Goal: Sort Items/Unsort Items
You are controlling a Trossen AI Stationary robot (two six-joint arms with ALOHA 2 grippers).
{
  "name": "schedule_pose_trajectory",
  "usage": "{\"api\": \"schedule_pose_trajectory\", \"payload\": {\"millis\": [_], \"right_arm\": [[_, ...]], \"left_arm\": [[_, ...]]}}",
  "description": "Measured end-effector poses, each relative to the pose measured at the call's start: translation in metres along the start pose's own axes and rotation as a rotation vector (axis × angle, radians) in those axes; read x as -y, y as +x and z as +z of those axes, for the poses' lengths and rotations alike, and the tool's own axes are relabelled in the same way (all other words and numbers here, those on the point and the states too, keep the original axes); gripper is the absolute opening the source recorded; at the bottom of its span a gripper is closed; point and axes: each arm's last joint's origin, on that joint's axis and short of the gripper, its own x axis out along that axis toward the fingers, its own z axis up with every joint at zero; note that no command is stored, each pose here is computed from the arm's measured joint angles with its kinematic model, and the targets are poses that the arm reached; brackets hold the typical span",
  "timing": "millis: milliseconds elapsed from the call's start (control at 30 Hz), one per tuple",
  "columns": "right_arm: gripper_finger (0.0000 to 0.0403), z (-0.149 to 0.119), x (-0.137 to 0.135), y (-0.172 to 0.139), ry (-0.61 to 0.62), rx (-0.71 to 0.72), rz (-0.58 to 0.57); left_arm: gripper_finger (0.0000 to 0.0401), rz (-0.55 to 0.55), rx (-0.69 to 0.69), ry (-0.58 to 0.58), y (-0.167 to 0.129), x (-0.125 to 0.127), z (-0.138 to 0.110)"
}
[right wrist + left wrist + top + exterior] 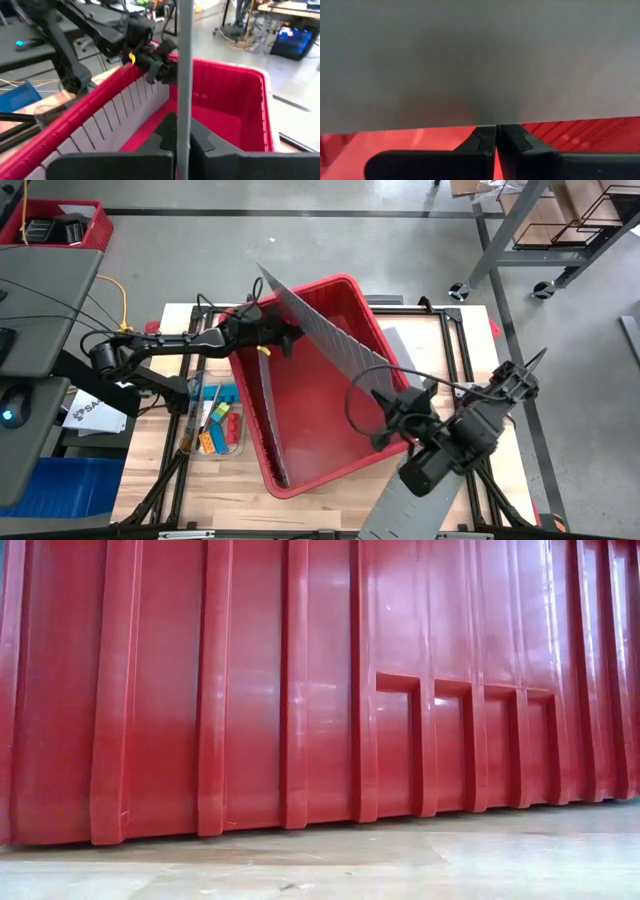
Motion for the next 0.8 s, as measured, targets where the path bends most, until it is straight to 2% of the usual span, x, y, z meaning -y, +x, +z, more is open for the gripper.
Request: {"api": "schedule_pose_trajectory", "payload": {"millis": [233,400,533,800], "right_arm": [[0.0,-0.029,-0.005,0.008,0.017,-0.094,-0.018],[0.0,-0.044,-0.007,0.01,0.03,-0.084,-0.038],[0.0,-0.05,-0.007,0.013,0.04,-0.084,-0.051],[0.0,-0.059,-0.008,0.006,0.092,-0.091,-0.036]], "left_arm": [[0.0,-0.013,-0.083,0.092,0.004,0.0,0.03],[0.0,-0.006,-0.158,0.204,0.01,0.004,0.045],[0.0,-0.011,-0.174,0.243,0.019,0.006,0.049],[0.0,-0.04,-0.201,0.247,0.039,0.012,0.049]]}}
